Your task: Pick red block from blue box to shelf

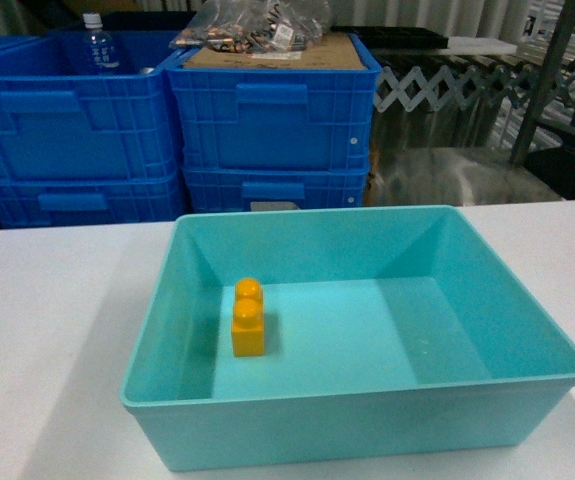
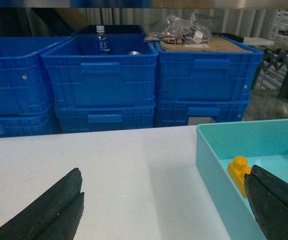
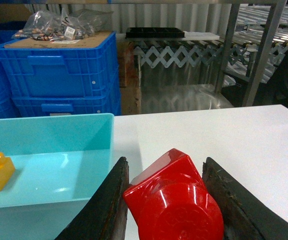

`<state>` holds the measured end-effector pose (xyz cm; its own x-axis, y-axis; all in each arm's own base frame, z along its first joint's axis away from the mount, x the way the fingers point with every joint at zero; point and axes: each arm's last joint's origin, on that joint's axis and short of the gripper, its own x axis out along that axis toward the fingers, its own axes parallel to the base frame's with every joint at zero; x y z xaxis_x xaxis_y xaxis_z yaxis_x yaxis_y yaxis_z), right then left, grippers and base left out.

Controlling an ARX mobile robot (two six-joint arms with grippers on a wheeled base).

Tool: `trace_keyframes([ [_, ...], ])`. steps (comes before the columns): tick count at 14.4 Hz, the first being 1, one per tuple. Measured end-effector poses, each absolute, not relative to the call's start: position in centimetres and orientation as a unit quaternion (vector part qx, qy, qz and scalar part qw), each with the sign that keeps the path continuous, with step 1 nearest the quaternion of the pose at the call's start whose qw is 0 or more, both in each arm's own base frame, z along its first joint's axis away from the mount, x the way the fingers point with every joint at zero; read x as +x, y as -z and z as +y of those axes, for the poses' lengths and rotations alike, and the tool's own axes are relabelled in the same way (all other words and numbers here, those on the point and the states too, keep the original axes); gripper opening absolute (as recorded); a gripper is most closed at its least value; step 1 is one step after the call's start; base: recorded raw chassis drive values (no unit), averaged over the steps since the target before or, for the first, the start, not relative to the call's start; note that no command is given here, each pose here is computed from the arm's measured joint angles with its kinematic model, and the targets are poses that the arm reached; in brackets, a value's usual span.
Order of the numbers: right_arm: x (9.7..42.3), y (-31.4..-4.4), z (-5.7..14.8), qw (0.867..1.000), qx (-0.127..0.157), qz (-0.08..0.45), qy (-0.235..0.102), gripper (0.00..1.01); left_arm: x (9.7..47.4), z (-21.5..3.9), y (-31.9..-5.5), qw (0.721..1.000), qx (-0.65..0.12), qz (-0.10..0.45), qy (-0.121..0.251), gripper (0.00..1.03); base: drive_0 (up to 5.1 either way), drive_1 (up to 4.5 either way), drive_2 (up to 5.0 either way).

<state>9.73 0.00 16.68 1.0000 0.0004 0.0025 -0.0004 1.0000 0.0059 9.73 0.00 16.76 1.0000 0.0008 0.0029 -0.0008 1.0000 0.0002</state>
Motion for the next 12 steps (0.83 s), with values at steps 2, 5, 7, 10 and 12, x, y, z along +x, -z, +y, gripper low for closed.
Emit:
trace_keyframes([
  [2, 9.73, -16.68, 0.0, 1.0, 0.003, -0.001, 0.0, 0.37, 9.73, 0.0, -16.76, 1.0, 0.0, -0.001, 0.0, 0.98, -1.6, -1.65, -1.6],
  [5, 9.73, -16.68, 0.0, 1.0, 0.003, -0.001, 0.0, 0.37, 9.73, 0.0, -16.76, 1.0, 0.0, -0.001, 0.0, 0.98, -1.6, -1.64, -1.6],
  [7, 9.73, -16.68, 0.0, 1.0, 0.003, -0.001, 0.0, 0.37, 9.73, 0.0, -16.76, 1.0, 0.0, -0.001, 0.0, 0.98, -1.5, -1.52, -1.5],
  [10, 9.73, -16.68, 0.0, 1.0, 0.003, -0.001, 0.0, 0.37, 9.73, 0.0, -16.76, 1.0, 0.0, -0.001, 0.0, 0.98, -1.6, -1.61, -1.6],
  [12, 9.73, -16.68, 0.0, 1.0, 0.003, -0.001, 0.0, 0.37, 9.73, 0.0, -16.76, 1.0, 0.0, -0.001, 0.0, 0.98, -1.7, -1.66, -1.7],
])
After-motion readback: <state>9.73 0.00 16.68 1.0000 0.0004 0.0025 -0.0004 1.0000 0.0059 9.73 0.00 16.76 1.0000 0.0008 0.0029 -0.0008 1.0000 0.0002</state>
